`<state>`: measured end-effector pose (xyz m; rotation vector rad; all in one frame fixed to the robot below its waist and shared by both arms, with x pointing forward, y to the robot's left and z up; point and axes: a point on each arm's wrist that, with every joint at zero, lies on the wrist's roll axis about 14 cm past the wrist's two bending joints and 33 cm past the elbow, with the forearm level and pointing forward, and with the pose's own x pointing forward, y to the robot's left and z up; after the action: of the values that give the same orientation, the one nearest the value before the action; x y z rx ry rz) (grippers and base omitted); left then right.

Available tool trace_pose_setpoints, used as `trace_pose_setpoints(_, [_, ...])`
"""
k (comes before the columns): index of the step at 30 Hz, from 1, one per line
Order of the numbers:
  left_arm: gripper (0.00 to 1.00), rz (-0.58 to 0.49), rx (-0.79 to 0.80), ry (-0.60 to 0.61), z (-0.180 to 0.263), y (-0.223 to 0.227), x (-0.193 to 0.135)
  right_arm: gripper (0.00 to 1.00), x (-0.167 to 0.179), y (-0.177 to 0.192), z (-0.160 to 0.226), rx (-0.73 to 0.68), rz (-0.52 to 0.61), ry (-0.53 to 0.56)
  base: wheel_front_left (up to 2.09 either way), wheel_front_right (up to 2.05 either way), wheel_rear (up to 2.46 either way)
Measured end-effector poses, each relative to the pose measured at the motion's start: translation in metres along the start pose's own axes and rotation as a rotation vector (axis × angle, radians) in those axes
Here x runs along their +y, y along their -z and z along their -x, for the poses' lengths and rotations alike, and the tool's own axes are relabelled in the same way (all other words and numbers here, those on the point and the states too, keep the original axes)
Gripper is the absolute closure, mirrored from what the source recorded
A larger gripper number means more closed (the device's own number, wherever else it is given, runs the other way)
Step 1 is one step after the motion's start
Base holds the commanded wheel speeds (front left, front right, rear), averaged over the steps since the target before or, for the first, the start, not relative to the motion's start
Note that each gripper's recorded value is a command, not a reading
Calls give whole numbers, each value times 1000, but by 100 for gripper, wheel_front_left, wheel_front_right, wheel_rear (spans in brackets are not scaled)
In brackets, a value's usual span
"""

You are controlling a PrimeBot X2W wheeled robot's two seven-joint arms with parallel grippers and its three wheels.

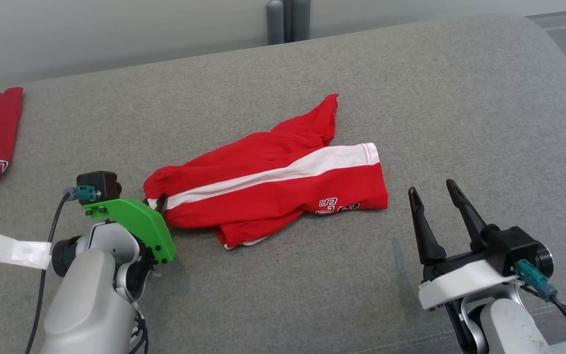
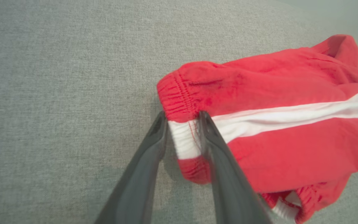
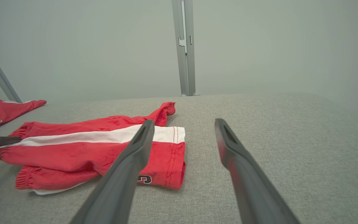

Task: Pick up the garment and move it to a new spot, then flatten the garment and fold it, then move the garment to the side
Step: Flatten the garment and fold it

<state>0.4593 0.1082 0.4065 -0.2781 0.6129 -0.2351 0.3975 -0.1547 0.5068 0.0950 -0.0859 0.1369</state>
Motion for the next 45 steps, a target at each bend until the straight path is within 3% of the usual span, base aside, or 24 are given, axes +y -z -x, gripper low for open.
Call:
trace_pose_setpoints(8, [100, 7, 65, 20, 4, 12, -2, 0, -1, 0, -1, -2, 1, 2, 0, 0, 0])
trace_pose_setpoints(19, [100, 35, -51, 28, 12, -6, -3, 0, -6, 3, -15, 6, 0, 11, 0, 0, 0])
trace_pose_setpoints(33, [100, 92, -108, 15, 17, 2, -1, 0, 1, 50, -75, 342, -95, -73, 0, 0, 0])
trace_pose_setpoints(45, [100, 111, -125, -7, 15, 6, 6, 0, 8, 78, -95, 514, -127, -124, 0, 0, 0])
